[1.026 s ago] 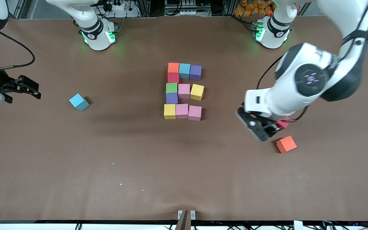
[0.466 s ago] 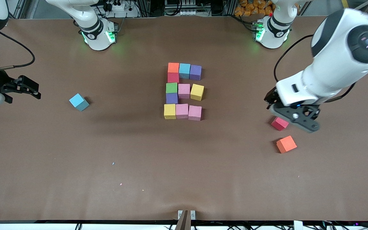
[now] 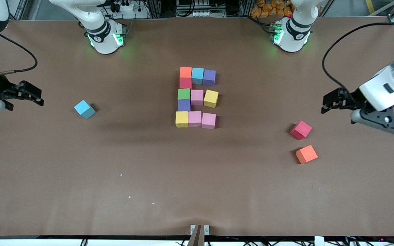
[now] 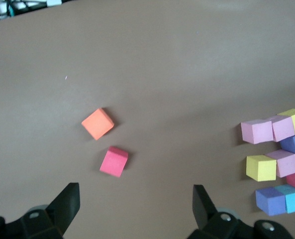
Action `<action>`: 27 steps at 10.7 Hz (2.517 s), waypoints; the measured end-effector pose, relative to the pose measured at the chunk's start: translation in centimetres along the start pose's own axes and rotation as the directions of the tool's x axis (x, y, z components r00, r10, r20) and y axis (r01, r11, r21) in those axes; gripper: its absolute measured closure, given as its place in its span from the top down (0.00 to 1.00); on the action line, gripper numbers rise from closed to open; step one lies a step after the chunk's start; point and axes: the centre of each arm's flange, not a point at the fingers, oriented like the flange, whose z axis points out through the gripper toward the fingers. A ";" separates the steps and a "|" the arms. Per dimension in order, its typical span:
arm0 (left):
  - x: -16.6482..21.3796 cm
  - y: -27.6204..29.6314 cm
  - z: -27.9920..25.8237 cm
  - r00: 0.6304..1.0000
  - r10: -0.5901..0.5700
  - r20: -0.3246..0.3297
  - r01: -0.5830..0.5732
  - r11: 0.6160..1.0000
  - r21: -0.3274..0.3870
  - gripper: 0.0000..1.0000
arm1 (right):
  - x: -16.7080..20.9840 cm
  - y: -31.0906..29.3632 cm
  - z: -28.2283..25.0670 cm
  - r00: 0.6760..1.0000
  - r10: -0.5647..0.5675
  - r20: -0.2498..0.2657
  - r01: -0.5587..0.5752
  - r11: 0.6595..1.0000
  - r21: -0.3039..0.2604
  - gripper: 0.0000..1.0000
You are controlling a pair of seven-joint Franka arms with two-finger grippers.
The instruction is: Arrange 11 blocks into digit 3
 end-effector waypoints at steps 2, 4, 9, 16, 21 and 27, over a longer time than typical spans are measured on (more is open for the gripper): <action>-1.0 -2.0 -0.8 0.999 -0.050 0.017 0.050 0.999 0.009 1.00 | 0.0 0.0 0.0 1.000 0.000 0.000 0.000 1.000 0.000 1.00; -1.7 -4.3 -0.9 0.995 -0.094 0.034 0.094 0.995 0.022 1.00 | 0.0 0.0 0.0 1.000 0.000 0.000 0.000 1.000 0.000 1.00; -2.6 -3.5 -2.1 0.990 -0.134 0.031 0.130 0.985 0.117 1.00 | 0.0 0.0 0.0 1.000 0.001 0.000 -0.001 1.000 0.000 1.00; -5.4 -3.4 -3.4 0.983 -0.182 0.026 0.178 0.976 0.124 1.00 | 0.0 0.0 0.0 1.000 0.001 -0.002 -0.001 1.000 0.001 1.00; -8.0 -4.5 -4.0 0.977 -0.212 0.030 0.207 0.971 0.122 1.00 | 0.0 0.2 0.0 1.000 0.005 -0.002 -0.005 1.000 0.001 1.00; -9.4 -4.0 -5.3 0.971 -0.239 0.005 0.237 0.965 0.113 1.00 | -0.1 0.4 -0.2 1.000 0.009 -0.007 -0.009 1.000 0.000 1.00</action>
